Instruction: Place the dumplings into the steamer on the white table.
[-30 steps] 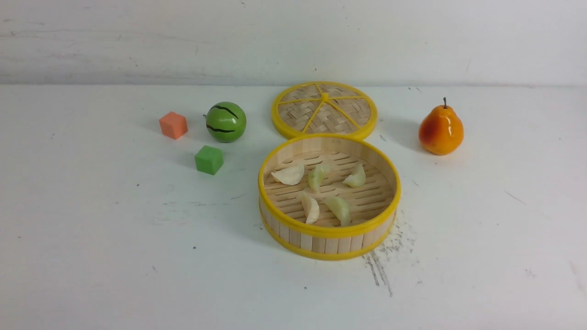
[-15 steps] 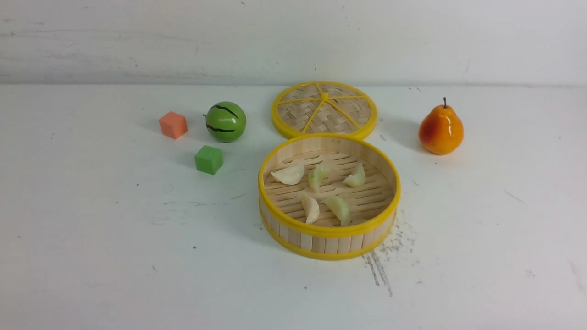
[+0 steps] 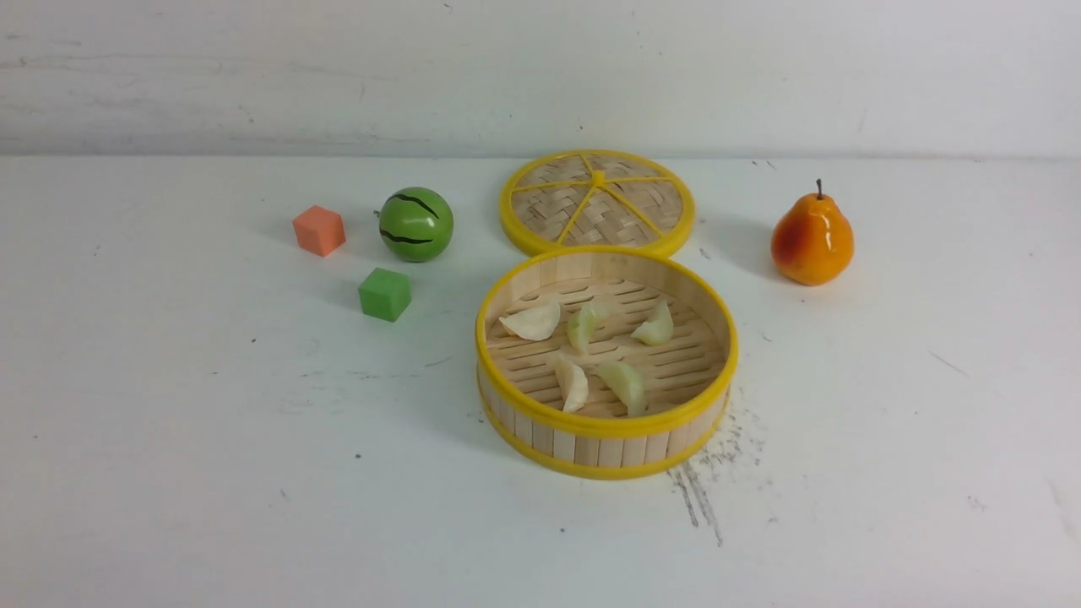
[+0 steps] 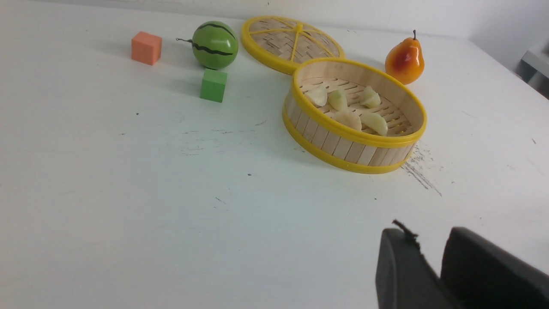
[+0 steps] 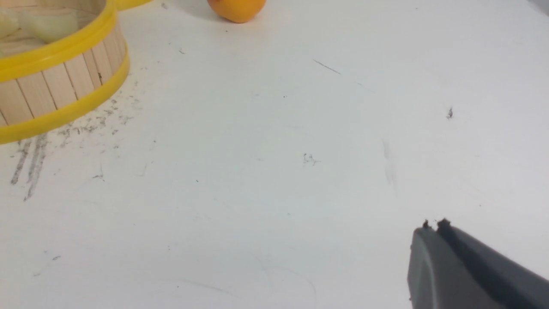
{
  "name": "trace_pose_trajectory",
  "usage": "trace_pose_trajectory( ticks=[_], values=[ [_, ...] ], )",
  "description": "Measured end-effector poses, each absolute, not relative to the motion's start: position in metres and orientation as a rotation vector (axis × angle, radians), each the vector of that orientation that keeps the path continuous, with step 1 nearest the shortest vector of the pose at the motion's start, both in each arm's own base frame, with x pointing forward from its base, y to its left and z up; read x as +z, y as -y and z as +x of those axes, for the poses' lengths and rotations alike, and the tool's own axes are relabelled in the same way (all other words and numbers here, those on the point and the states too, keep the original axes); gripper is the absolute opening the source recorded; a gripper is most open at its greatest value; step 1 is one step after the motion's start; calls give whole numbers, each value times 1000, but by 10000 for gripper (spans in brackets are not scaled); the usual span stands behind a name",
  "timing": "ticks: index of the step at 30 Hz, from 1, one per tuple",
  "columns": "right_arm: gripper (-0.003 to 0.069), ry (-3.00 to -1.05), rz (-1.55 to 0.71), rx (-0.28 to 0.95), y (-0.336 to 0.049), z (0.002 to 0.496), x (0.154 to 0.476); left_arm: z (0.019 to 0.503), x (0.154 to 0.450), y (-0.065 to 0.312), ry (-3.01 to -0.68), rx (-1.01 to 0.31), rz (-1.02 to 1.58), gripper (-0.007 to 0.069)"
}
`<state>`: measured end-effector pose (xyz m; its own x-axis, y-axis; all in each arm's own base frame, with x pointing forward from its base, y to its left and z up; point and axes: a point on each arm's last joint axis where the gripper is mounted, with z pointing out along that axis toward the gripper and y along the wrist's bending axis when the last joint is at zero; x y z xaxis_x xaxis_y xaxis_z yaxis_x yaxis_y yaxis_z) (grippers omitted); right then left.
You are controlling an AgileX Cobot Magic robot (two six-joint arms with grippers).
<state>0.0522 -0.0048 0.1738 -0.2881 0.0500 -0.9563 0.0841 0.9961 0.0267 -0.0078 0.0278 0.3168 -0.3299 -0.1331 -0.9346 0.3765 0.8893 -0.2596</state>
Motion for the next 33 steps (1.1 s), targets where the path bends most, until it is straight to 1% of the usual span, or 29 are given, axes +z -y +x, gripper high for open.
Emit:
trace_pose_trajectory(
  ticks=[7,9,11,14,15,16,17,18,19,21,22,23,24,28,33],
  values=[
    [3,-1864,96,-34,5,52,174,-7,317,-26,-1822,-535,183,151],
    [6,-1864,96,-34,5,52,174,0,316,-17,-1728,-533,191,147],
    [7,-1864,96,-34,5,52,174,5,316,-10,-1642,-521,199,123],
    [9,-1864,96,-34,5,52,174,19,303,6,-1486,-462,196,23],
    [10,-1864,96,-34,5,52,174,24,296,9,-1466,-450,180,-10],
    [11,-1864,96,-34,5,52,174,27,290,11,-1441,-443,187,-14],
    [12,-1864,96,-34,5,52,174,32,283,12,-1417,-403,130,-14],
    [12,-1864,96,-34,5,52,174,34,280,12,-1411,-394,114,-14],
    [12,-1864,96,-34,5,52,174,39,269,10,-1400,-346,58,-14],
    [12,-1864,96,-34,5,52,174,45,255,8,-1412,-285,14,-14],
    [13,-1864,96,-34,5,52,174,48,244,6,-1437,-229,-14,-14],
    [13,-1864,96,-34,5,52,174,48,243,6,-1441,-222,-18,-14],
    [15,-1864,96,-34,5,52,174,51,232,4,-1479,-166,-49,-14],
    [21,-1864,96,-34,5,52,174,55,208,0,-1581,-108,-107,-14],
    [24,-1864,96,-35,5,52,174,56,185,0,-1723,-95,-123,-14]
  ],
)
